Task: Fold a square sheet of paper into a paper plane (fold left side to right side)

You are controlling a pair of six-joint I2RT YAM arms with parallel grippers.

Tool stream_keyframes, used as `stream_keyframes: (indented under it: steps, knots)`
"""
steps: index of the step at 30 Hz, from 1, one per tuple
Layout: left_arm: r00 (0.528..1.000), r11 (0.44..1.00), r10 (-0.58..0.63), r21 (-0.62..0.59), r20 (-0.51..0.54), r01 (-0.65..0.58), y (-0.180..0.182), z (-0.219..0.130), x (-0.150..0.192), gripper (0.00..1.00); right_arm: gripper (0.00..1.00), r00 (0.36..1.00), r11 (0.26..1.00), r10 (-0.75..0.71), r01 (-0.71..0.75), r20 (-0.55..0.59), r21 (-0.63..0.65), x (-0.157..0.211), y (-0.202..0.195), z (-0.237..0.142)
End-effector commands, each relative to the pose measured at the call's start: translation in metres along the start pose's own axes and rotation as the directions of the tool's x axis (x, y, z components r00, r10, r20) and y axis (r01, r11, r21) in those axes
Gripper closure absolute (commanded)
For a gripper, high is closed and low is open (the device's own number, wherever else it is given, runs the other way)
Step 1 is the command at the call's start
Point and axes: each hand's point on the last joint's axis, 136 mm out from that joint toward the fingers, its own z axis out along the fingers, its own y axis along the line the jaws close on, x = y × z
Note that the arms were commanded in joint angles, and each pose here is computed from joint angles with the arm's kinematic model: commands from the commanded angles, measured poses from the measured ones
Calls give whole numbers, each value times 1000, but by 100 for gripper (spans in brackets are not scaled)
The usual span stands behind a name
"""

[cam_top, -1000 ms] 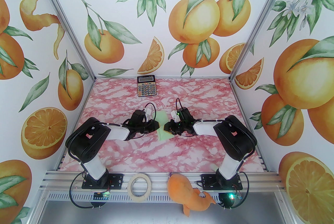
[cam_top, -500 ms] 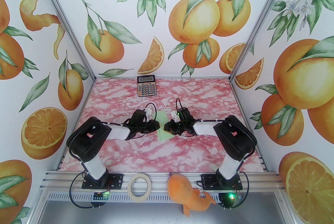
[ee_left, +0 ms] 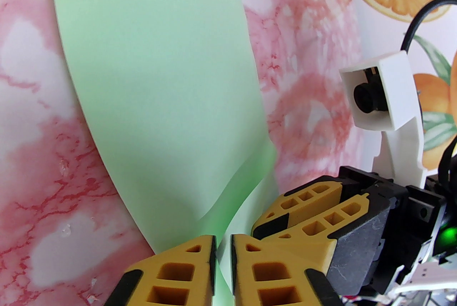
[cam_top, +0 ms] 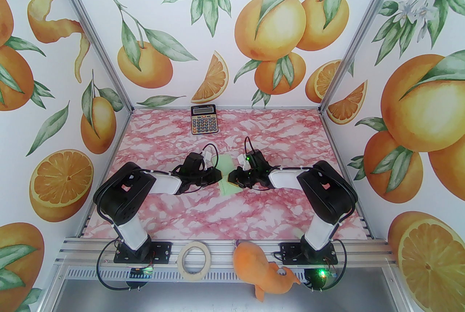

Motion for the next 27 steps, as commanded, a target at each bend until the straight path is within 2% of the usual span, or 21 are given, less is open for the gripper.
stream_keyframes:
  steps: [1, 5, 9, 18, 27]
  knots:
    - [999, 999, 30, 29, 12, -30, -11, 3, -7, 84, 79, 1000, 1000, -12, 12, -3, 7, 0, 1, 2]
    - [999, 999, 31, 28, 15, -31, -11, 3, -7, 89, 79, 1000, 1000, -11, 11, -1, 7, 0, 1, 2]
    - [999, 999, 43, 14, 19, -43, -11, 1, -10, 100, 79, 1000, 1000, -15, 15, 3, 6, 0, 2, 0]
    - [998, 998, 69, -2, 11, -69, -7, -4, -20, 100, 75, 999, 999, -37, 37, 32, -5, -4, 12, -8]
    - [996, 996, 88, -4, -9, -88, -2, -6, -25, 100, 74, 999, 999, -40, 39, 25, 16, 3, 4, -7]
